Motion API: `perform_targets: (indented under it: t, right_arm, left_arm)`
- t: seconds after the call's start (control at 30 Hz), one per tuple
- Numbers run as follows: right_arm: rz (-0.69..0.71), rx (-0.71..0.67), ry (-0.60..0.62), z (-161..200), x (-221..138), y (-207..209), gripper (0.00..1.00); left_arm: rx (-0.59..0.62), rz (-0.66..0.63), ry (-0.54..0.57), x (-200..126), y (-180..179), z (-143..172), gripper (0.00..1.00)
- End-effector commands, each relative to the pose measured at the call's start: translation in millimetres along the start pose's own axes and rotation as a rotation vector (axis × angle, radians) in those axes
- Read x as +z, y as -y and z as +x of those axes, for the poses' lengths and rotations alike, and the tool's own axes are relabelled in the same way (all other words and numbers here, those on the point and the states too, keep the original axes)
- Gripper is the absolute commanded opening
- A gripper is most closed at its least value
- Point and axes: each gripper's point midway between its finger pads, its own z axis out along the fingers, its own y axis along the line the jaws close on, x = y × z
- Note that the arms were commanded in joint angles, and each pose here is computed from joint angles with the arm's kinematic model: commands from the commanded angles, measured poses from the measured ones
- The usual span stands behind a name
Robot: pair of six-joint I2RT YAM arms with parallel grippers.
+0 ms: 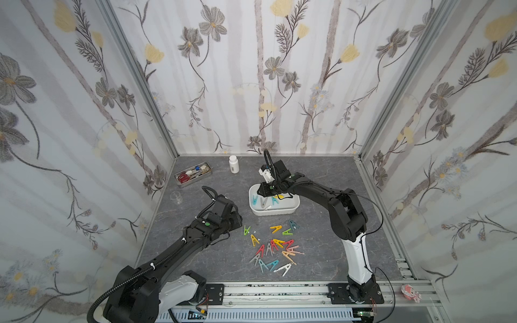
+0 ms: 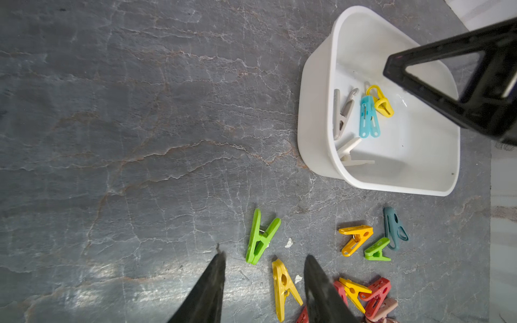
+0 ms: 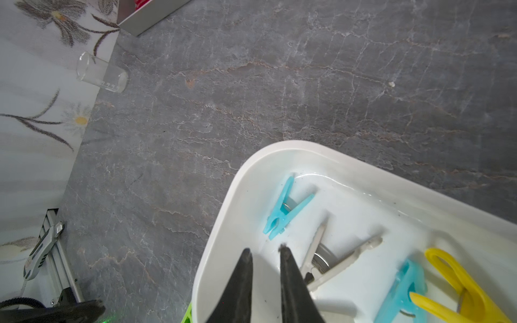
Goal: Put the clothespins into the storage box
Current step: Place the clothespin in the storage box, then pick up the clothespin from the center of the board.
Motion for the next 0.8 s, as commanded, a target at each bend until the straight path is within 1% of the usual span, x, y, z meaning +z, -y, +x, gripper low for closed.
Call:
perform_targets:
  t: [0.0,0.17,0.27,0.47,0.57,0.6,0.77]
  right_arm:
    - [0.007,-0.045,0.028,-6.8,-15.3,-10.4,0.20]
    - [0.011,-0.091,0.084,-10.8,-43.5,-26.9,0.20]
    - [0.002,-0.102,0.134,-5.0,-64.3,-34.9,0.21]
    - [-0.009,-0.099,0.179,33.3,-92.4,-35.6,0.20]
    - [0.030,-0.091,0.175,52.5,-100.8,-24.5,0.20]
    - [0.037,-0.092,0.187,55.7,-109.0,-24.1,0.20]
    - [0.037,-0.071,0.192,80.8,-118.8,-16.9,0.20]
  left_arm:
    - [0.002,-0.021,0.012,-2.0,-1.2,-4.7,0.45]
    - [0.049,-0.107,-0.001,0.8,-7.7,-5.8,0.43]
    - [0.083,-0.126,-0.031,7.8,-7.5,-2.7,0.41]
    - [0.137,-0.140,-0.088,30.3,-1.9,2.2,0.40]
    - [0.162,-0.144,-0.119,43.3,1.7,5.5,0.39]
    - [0.172,-0.151,-0.128,47.5,2.0,6.4,0.38]
    - [0.218,-0.195,-0.166,65.5,-1.8,13.6,0.36]
